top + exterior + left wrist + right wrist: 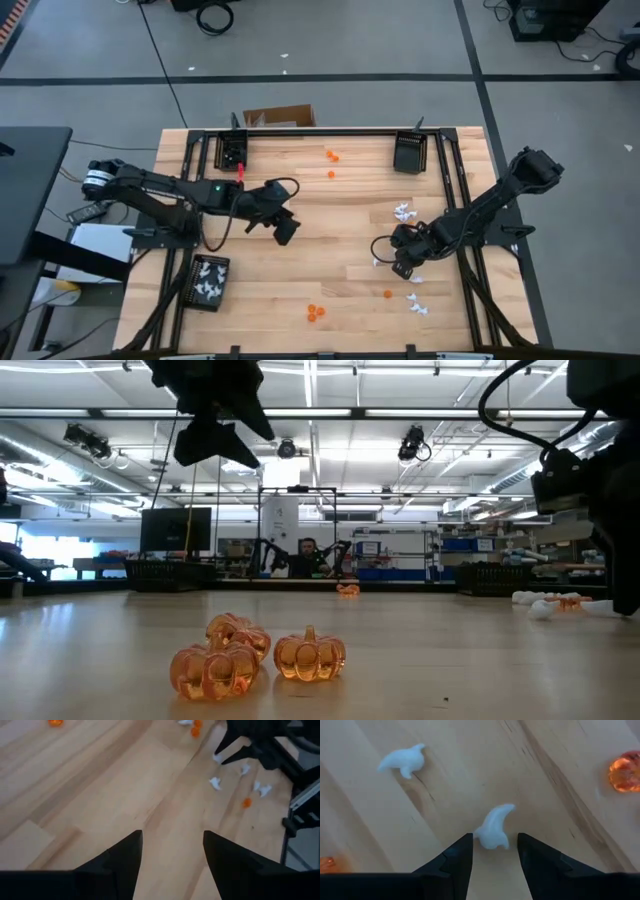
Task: Sort Halloween decoration
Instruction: Put the white ghost toy into the bottom black basket
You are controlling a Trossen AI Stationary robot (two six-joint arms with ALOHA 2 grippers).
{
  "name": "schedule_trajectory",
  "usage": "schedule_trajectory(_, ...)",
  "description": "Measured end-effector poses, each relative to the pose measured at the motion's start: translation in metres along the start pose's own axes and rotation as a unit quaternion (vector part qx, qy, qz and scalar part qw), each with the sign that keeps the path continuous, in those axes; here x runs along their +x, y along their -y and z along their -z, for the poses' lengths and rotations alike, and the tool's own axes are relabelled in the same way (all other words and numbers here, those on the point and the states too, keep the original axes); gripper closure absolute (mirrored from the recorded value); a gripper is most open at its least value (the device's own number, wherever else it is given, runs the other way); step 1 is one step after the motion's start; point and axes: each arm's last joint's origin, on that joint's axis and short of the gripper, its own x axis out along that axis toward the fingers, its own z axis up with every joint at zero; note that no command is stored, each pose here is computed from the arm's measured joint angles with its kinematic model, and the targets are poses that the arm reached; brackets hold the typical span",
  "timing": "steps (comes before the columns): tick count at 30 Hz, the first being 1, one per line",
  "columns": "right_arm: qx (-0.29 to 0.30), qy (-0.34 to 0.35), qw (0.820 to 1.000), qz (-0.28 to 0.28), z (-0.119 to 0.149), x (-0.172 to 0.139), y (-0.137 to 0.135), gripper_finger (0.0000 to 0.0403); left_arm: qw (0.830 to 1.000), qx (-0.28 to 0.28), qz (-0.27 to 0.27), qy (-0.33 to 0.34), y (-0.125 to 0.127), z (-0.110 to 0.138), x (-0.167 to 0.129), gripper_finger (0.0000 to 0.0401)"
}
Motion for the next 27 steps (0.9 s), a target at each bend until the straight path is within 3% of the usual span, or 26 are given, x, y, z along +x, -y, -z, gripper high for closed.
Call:
schedule_trajectory(4,-0.005,0.001,1.0,0.001,-0.004,0.002,0.001,0.0264,1.0,0.003,-0.012,-0.008,-0.002,0.001,0.005,0.0181)
schedule_trajectory(12,-0.009,0.021,1.0,-0.017,-0.009,0.0,0.001,0.0394,0.999,0.029,-0.028,-0.007,-0.01,-0.005,0.015,0.0181)
schedule_trajectory(20,-0.028,0.127,0.989,-0.073,-0.032,-0.032,-0.016,0.0396,0.998,0.049,-0.041,0.0,-0.021,-0.014,0.023,0.0181)
schedule_trajectory(23,-0.001,0.156,0.986,-0.064,-0.044,-0.037,-0.014,0.039,0.996,0.045,-0.072,-0.025,-0.033,-0.014,0.022,0.0181)
schedule_trajectory(27,0.047,0.17,0.982,-0.06,-0.06,-0.042,-0.006,0.0354,0.991,0.023,-0.121,-0.045,-0.057,-0.022,0.021,0.0181)
